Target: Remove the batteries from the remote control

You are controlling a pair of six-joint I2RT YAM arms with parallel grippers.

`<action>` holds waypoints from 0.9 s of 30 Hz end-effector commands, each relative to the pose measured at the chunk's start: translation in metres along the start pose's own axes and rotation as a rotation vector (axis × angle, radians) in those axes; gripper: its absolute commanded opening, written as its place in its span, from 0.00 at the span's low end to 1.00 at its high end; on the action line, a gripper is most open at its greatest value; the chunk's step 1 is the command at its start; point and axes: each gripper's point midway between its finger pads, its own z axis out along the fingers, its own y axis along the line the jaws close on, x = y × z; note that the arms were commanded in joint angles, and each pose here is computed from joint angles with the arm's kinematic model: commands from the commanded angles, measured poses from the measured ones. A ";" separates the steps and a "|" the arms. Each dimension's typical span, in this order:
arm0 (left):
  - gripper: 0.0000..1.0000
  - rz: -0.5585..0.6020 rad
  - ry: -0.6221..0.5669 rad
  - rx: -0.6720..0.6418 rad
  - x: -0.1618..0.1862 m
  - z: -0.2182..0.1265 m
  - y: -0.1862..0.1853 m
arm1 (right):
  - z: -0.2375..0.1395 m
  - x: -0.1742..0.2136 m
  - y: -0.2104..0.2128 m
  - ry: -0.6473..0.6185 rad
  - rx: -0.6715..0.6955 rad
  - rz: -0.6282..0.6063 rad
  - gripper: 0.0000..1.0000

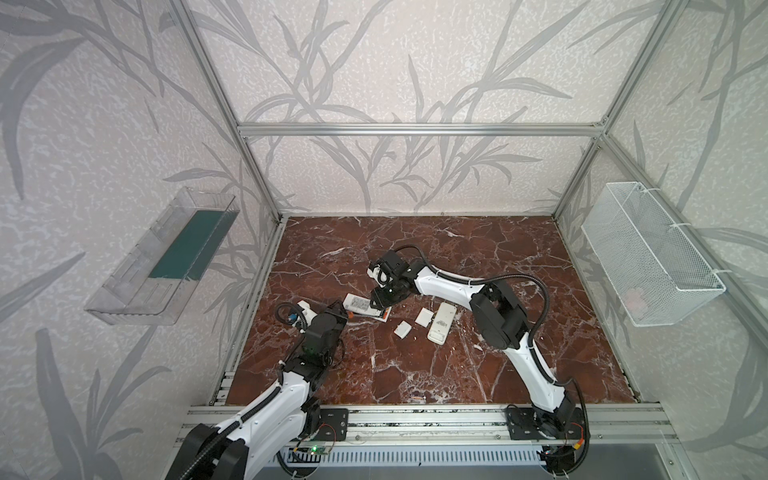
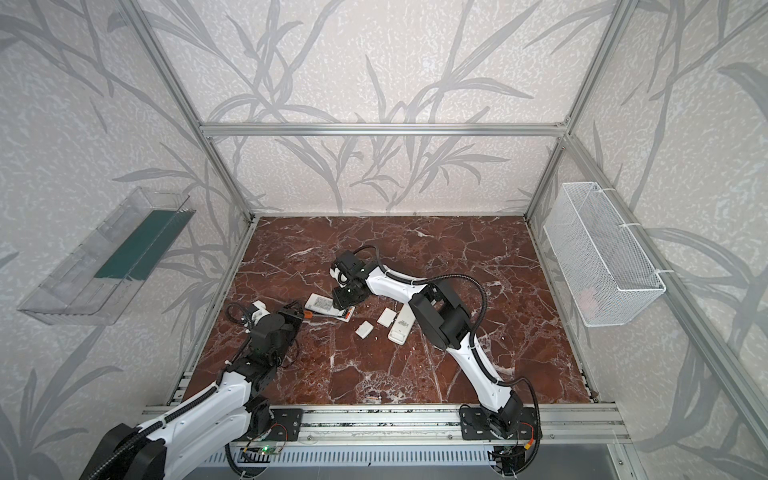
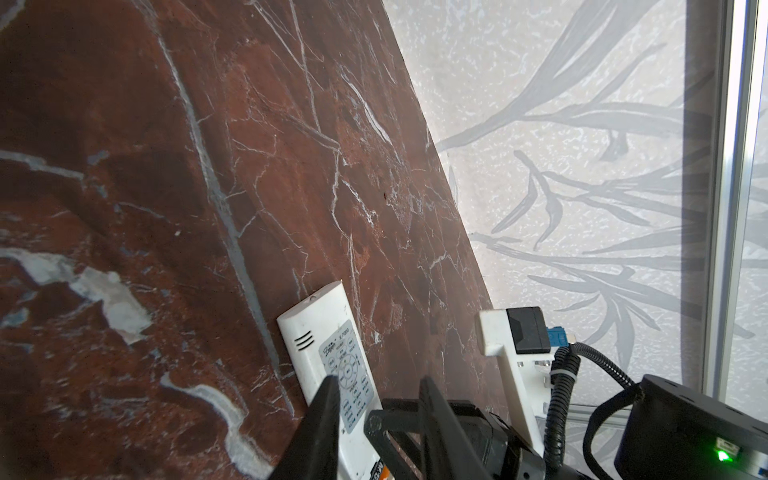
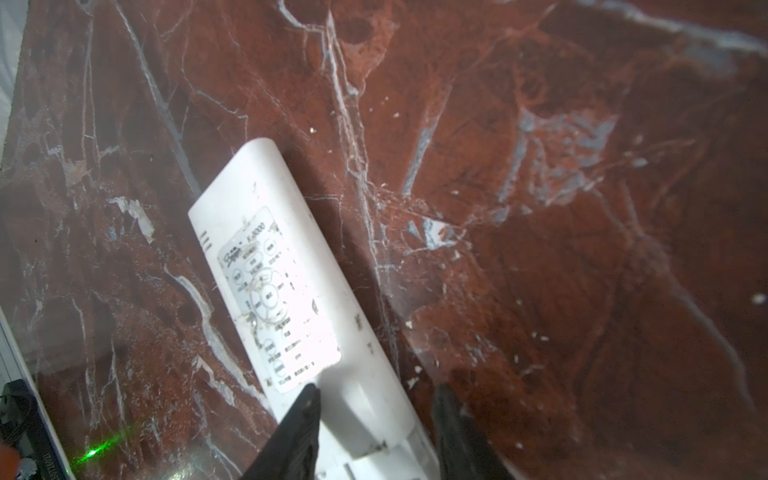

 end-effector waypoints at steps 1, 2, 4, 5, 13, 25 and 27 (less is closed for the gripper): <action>0.00 -0.074 0.030 0.042 0.005 0.001 -0.006 | 0.029 0.077 -0.032 0.237 0.106 0.081 0.44; 0.00 -0.088 0.023 0.052 0.004 0.002 -0.009 | 0.028 0.078 -0.033 0.236 0.105 0.085 0.44; 0.00 -0.113 0.013 0.072 0.000 0.005 -0.014 | 0.029 0.080 -0.034 0.240 0.107 0.088 0.43; 0.00 -0.123 0.011 0.082 -0.001 0.006 -0.017 | 0.029 0.081 -0.033 0.241 0.106 0.087 0.43; 0.00 -0.095 0.034 0.100 -0.001 0.011 -0.029 | 0.029 0.081 -0.033 0.239 0.109 0.088 0.43; 0.00 0.266 0.059 -0.097 -0.021 -0.016 -0.026 | -0.036 0.015 -0.001 0.041 -0.054 0.122 0.50; 0.00 0.363 0.101 -0.166 -0.019 -0.017 -0.019 | -0.055 -0.003 -0.004 -0.004 -0.057 0.112 0.50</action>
